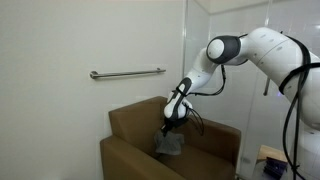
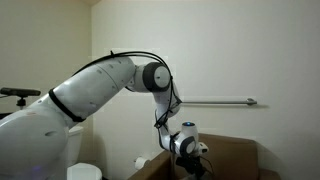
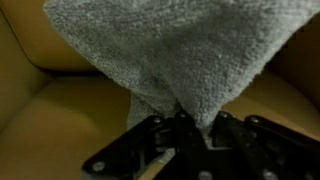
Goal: Pick the cloth and put it on the shoulder of the couch
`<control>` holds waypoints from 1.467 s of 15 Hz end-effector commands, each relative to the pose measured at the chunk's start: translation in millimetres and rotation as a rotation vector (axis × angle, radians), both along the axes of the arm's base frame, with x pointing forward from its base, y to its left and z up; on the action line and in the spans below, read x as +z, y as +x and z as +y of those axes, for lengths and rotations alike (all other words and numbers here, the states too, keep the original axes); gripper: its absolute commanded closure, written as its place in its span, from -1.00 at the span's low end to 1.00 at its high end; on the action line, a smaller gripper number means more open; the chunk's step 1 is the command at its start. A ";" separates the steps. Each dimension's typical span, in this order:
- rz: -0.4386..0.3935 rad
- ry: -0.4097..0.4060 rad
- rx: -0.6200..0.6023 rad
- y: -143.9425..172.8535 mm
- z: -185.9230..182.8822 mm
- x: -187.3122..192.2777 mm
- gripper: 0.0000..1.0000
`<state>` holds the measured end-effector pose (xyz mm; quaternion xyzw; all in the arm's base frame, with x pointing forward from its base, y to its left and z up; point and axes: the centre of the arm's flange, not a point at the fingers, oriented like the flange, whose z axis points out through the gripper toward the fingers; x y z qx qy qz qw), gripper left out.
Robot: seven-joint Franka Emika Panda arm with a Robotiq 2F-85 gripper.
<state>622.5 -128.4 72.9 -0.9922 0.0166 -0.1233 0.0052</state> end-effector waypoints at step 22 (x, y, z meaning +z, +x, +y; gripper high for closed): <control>0.031 -0.244 0.075 -29.9 66.0 195.9 0.87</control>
